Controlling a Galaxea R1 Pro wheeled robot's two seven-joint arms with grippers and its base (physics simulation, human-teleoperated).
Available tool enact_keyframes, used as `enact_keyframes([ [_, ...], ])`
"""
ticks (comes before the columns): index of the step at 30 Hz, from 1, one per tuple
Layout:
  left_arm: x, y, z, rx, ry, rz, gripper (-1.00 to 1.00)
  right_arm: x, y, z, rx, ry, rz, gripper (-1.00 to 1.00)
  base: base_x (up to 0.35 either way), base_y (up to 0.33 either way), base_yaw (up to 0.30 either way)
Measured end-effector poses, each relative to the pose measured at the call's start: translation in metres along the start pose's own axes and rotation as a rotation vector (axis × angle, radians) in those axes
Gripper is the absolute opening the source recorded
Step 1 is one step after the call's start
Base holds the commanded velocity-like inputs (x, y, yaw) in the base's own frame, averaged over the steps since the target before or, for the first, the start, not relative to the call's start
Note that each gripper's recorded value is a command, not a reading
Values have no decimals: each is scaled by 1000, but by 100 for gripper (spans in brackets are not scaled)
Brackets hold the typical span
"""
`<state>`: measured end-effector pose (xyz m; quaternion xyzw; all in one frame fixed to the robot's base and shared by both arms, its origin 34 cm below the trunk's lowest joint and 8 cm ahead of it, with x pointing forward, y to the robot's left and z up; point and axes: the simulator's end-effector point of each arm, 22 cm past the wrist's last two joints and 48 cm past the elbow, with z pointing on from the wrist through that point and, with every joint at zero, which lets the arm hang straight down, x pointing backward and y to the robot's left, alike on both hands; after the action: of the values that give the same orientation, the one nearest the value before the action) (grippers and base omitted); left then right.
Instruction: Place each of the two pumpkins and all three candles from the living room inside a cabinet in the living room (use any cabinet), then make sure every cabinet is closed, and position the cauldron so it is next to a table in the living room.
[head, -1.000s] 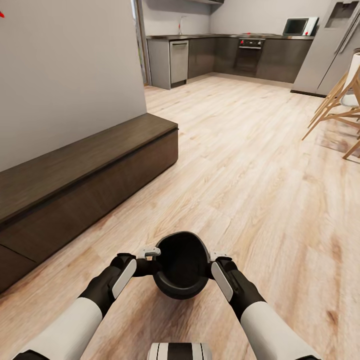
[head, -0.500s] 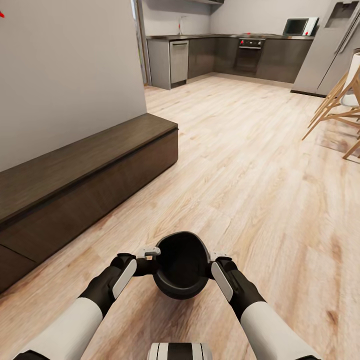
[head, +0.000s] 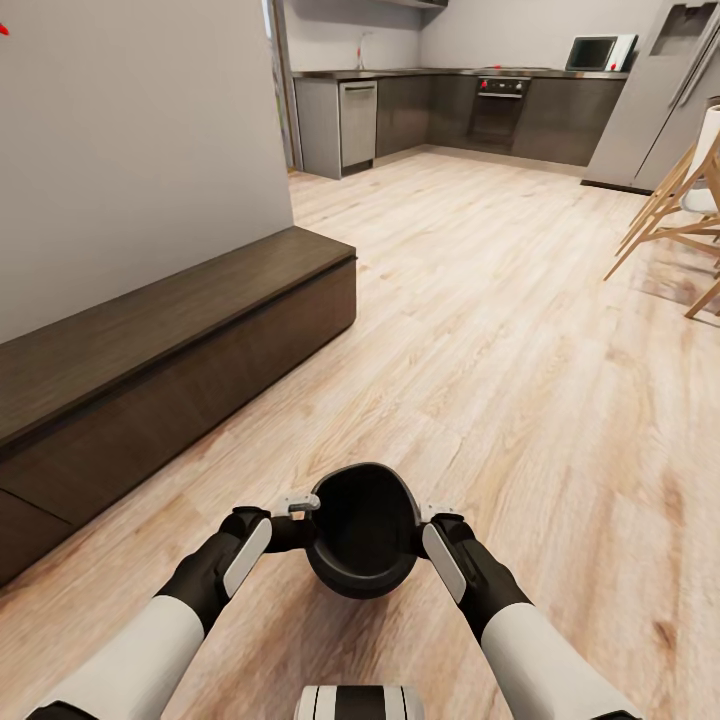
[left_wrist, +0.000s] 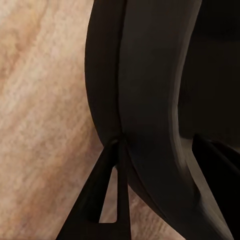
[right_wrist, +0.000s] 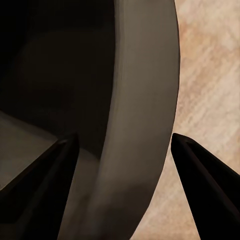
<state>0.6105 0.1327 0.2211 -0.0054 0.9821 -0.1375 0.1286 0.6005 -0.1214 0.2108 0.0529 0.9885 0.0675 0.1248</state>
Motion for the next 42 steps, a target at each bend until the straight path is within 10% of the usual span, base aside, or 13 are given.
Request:
enact_keyframes([
  [42, -58, -24, -76, 5, -150, 50, -100, -57, 17, -75, -24, -155, -12, -100, 0, 0, 0],
])
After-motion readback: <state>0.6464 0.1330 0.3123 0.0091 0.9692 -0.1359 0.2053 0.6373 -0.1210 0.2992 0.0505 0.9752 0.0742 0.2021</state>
